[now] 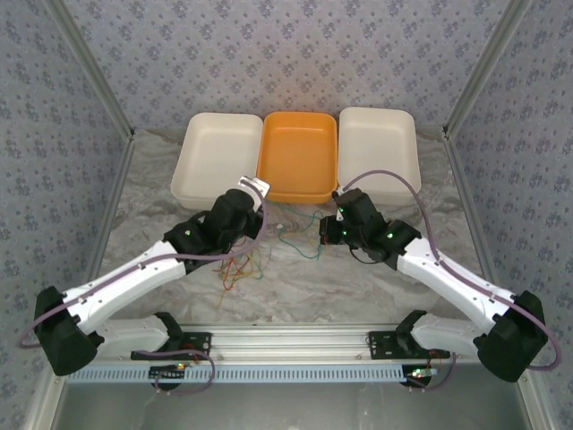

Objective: Untangle the cables

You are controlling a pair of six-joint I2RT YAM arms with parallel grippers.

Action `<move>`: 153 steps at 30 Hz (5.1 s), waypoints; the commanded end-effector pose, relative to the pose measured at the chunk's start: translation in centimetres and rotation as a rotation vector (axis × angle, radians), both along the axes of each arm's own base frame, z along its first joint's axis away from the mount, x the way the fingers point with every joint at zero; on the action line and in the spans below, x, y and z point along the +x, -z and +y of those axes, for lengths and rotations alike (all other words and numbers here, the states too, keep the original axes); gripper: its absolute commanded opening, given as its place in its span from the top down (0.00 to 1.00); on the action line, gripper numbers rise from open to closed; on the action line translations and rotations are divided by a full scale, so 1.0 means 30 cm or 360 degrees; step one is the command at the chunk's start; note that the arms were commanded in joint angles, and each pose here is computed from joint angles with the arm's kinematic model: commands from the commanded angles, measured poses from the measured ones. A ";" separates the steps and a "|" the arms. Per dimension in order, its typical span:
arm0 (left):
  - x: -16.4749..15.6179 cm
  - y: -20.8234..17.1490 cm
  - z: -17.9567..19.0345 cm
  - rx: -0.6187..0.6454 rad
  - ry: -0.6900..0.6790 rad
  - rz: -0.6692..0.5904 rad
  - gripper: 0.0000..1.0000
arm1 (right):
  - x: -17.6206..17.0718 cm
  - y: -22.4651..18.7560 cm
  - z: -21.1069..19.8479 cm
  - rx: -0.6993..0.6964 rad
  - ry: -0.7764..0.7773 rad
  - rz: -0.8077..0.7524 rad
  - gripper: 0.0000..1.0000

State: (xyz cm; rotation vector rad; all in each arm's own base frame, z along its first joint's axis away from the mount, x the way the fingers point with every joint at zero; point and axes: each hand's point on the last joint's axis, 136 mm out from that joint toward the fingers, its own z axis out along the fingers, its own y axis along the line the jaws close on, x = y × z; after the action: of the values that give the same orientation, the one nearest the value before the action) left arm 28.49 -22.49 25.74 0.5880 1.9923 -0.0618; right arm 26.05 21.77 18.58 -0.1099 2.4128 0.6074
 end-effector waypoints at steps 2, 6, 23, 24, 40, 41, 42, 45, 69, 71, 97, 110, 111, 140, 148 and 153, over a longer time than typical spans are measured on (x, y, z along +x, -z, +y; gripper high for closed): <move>0.047 -0.181 0.167 0.0138 -0.0347 -0.0187 1.00 | -0.008 0.072 -0.109 -0.0335 0.0076 -0.0016 1.00; 0.057 -0.260 0.229 0.0142 -0.0463 -0.0221 1.00 | -0.021 0.089 -0.106 -0.0378 0.0042 -0.0031 1.00; 0.015 -0.168 -0.007 -0.0008 0.0027 0.0163 1.00 | -0.071 0.120 0.018 -0.0384 -0.0284 -0.0062 0.69; 0.011 -0.152 -0.020 -0.0019 0.0039 0.0188 1.00 | -0.071 0.117 0.019 -0.0366 -0.0279 -0.0064 0.64; -0.025 -0.195 -0.026 -0.0199 0.0011 0.0216 1.00 | -0.123 -0.034 -0.109 0.0425 0.0078 -0.0160 0.63; -0.027 -0.201 -0.023 -0.0223 0.0003 0.0218 1.00 | -0.135 -0.052 -0.119 0.0508 0.0113 -0.0182 0.62; -0.037 -0.194 -0.014 -0.0225 -0.0014 0.0252 1.00 | -0.147 -0.069 -0.117 0.0621 0.0123 -0.0209 0.58; -0.050 -0.209 -0.022 -0.0312 -0.0018 0.0304 1.00 | -0.168 -0.076 -0.098 0.0819 0.0088 -0.0262 0.44; -0.086 -0.253 -0.050 -0.0453 0.0024 0.0422 1.00 | -0.046 -0.138 0.152 0.0572 -0.0103 -0.0481 0.86; -0.082 -0.254 -0.026 -0.0423 -0.0005 0.0410 1.00 | -0.038 -0.118 0.115 0.0400 -0.0059 -0.0466 0.97; -0.073 -0.092 0.378 0.1363 -0.0245 -0.0158 1.00 | 0.063 -0.207 -0.215 -0.2117 -0.0401 -0.1114 1.00; -0.173 0.205 0.241 0.1725 0.0256 0.0019 1.00 | 0.114 -0.355 -0.227 -0.2291 -0.0599 -0.1367 1.00; -0.181 0.217 0.233 0.1728 0.0279 0.0017 1.00 | 0.114 -0.361 -0.230 -0.2306 -0.0619 -0.1372 1.00; 0.009 -0.104 0.119 -0.0093 -0.0009 0.0538 1.00 | -0.185 -0.835 -0.335 -0.0203 -0.0083 -0.1314 0.01; 0.293 -0.196 0.356 -0.1090 -0.0504 0.0521 1.00 | -0.191 -0.682 -0.178 0.0359 -0.0132 -0.0966 0.08; 0.477 -0.093 0.509 -0.1410 -0.0769 0.0601 1.00 | -0.183 -0.580 -0.141 0.0439 -0.0069 -0.0821 0.08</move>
State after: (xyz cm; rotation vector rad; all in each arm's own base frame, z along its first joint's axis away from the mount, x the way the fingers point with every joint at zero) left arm 40.22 -6.74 29.21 -0.3689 2.1993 -0.5394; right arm 20.84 17.05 34.89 -0.2969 1.8434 0.6773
